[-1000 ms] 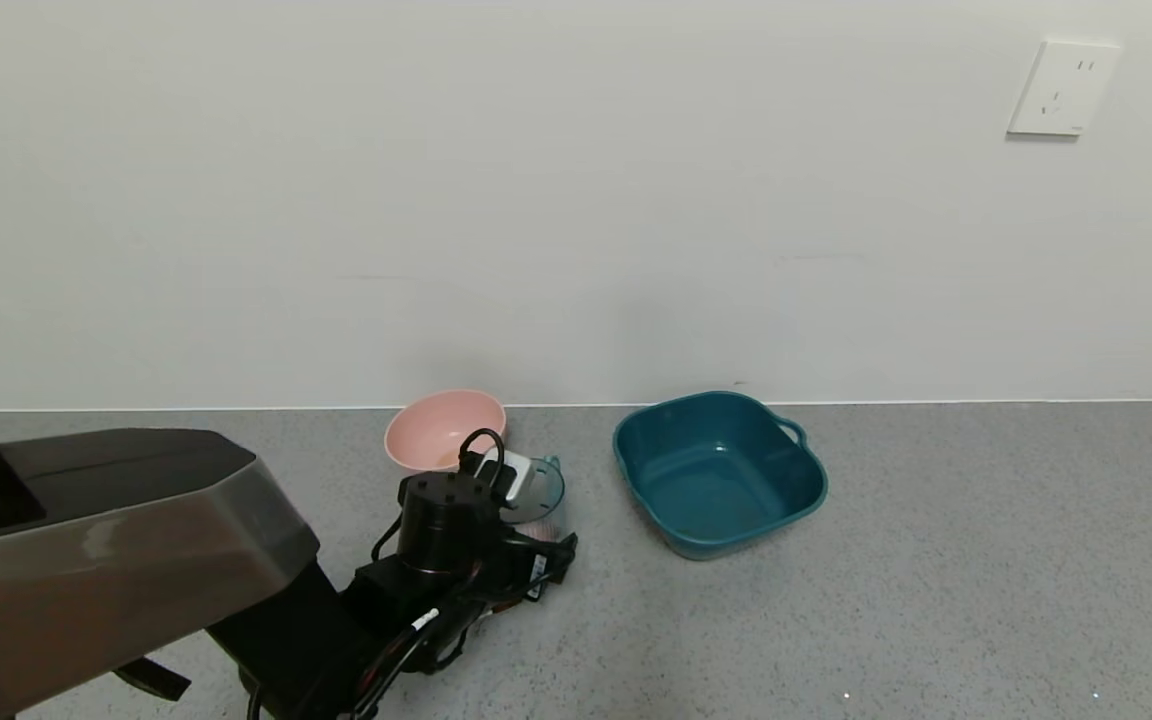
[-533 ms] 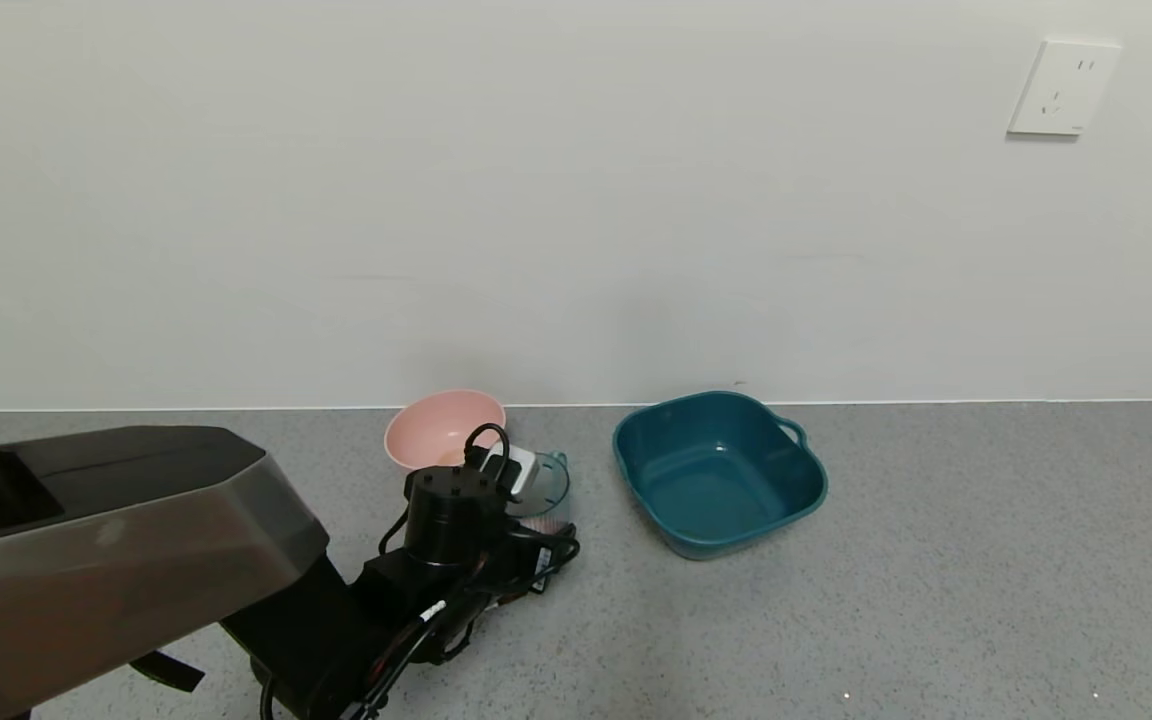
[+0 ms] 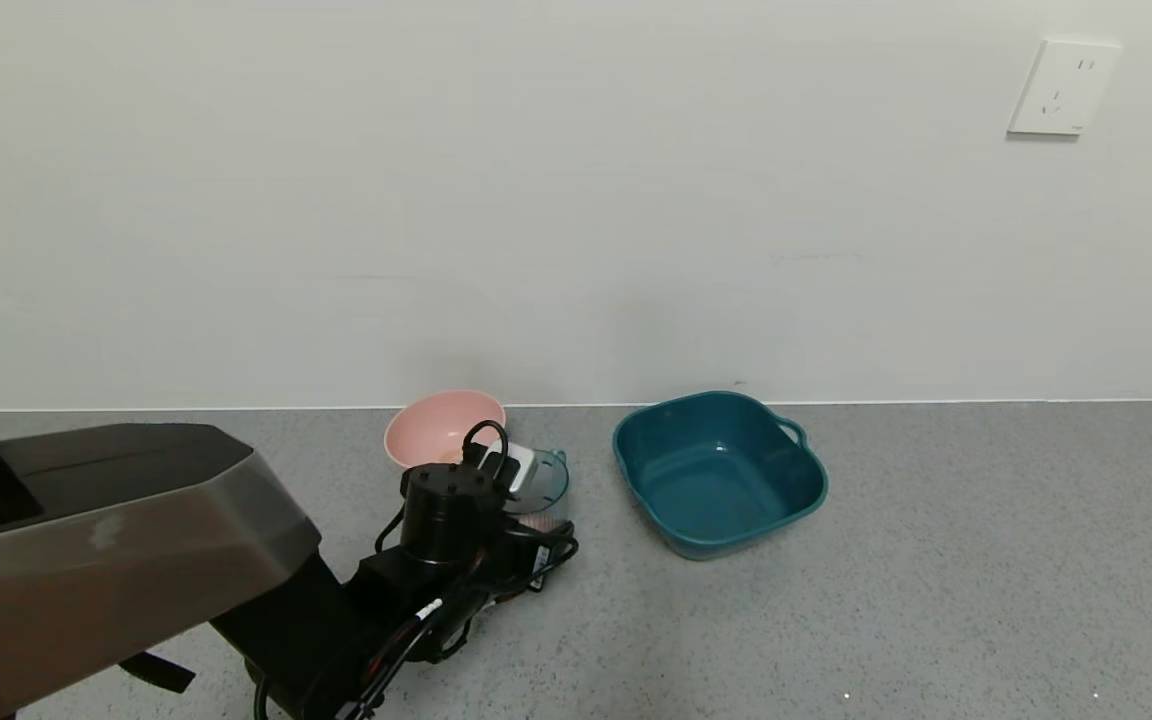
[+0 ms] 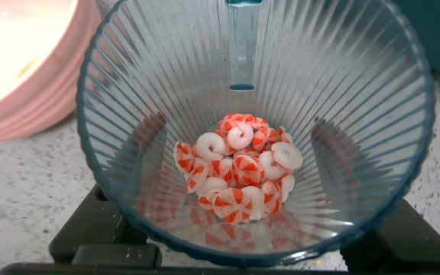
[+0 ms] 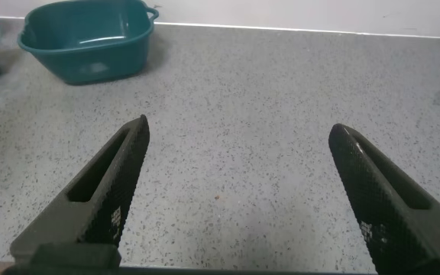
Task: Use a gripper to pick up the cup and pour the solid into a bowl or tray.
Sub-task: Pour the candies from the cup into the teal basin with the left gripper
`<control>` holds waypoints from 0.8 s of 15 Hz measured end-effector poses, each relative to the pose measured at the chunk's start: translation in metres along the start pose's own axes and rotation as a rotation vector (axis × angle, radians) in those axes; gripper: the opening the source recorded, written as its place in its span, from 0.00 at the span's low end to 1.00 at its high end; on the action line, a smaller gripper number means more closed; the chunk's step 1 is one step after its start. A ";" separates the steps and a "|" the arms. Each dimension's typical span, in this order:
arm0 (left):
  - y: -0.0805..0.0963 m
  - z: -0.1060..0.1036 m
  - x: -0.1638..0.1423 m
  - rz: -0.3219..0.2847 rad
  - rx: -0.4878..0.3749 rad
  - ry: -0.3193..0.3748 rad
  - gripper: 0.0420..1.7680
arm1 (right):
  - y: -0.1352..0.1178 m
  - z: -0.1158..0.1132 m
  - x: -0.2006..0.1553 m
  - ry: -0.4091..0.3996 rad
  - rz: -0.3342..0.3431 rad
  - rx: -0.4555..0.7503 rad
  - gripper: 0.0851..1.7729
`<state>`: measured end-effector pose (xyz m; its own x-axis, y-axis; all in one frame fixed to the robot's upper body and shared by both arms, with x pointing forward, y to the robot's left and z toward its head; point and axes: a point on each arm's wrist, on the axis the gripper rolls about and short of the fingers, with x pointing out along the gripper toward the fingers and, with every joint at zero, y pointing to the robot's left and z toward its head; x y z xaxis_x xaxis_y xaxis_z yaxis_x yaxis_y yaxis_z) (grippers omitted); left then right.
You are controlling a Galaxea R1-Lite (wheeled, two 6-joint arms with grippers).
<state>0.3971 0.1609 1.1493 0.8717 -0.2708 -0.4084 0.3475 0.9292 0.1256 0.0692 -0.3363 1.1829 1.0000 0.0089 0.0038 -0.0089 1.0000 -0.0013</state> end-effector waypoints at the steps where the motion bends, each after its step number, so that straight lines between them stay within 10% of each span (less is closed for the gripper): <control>1: 0.002 0.002 -0.002 0.003 0.019 0.011 0.73 | 0.000 0.000 0.000 0.000 0.000 0.000 0.96; 12: 0.010 0.064 -0.017 0.022 0.323 -0.008 0.73 | 0.000 0.000 0.000 0.000 0.000 0.000 0.96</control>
<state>0.4081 0.1583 1.2149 0.8825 -0.2543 -0.3957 0.4189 0.8077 0.4150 0.0692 -0.3363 1.1829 1.0000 0.0089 0.0034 -0.0089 1.0000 -0.0013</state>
